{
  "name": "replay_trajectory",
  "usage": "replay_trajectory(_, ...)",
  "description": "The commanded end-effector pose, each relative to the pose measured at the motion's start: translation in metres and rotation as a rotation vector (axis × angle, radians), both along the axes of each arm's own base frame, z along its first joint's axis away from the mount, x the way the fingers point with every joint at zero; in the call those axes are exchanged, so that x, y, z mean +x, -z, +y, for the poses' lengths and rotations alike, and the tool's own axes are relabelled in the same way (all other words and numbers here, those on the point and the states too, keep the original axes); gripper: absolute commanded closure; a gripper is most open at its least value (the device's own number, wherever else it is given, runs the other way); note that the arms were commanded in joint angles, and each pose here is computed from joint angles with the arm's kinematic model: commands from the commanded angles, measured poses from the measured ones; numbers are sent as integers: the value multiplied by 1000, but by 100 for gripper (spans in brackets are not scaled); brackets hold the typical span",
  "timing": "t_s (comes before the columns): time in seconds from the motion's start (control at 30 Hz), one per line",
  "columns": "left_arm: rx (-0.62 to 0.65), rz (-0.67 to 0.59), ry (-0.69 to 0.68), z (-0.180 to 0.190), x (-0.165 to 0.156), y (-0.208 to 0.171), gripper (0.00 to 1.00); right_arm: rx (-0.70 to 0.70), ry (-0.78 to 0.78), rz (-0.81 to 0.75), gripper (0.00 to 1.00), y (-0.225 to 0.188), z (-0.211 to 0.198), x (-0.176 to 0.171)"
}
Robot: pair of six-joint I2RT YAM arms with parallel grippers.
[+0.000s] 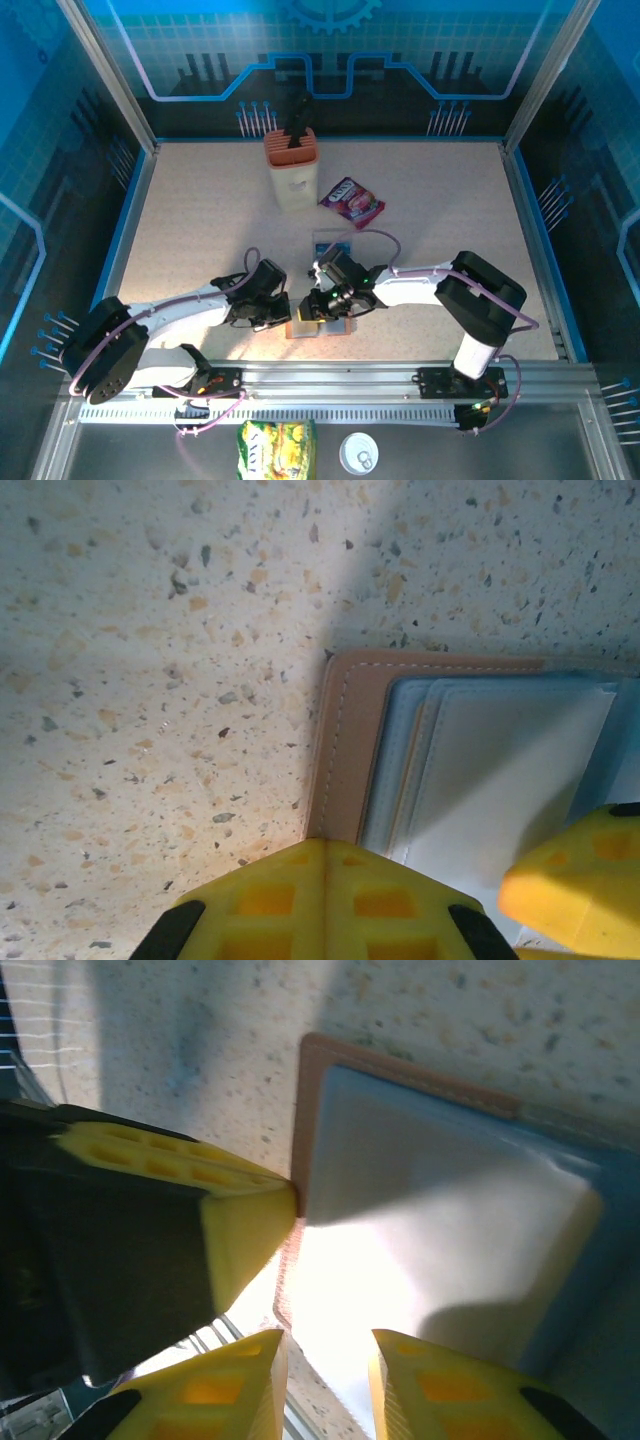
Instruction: Take the credit cards out of the card holder
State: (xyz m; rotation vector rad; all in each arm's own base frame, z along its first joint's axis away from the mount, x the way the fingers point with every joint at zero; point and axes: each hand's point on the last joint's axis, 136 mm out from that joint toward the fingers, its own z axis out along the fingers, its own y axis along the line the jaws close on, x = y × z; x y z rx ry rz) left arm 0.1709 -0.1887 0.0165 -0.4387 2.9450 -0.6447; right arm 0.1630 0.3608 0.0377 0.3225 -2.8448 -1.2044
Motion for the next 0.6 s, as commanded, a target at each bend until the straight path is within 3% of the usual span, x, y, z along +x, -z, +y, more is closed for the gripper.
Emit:
replay_trajectory(0.0, 26, -6, 9, 6, -2, -2, 100, -77, 4, -9, 72, 8, -14, 1)
replay_trajectory(0.27, 29, -6, 7, 6, -2, -2, 100, -148, 7, -5, 71, 18, -31, 0)
replay_trajectory(0.57, 30, -7, 8, 6, -1, -4, 100, -70, 29, 2, 71, 13, -29, 3)
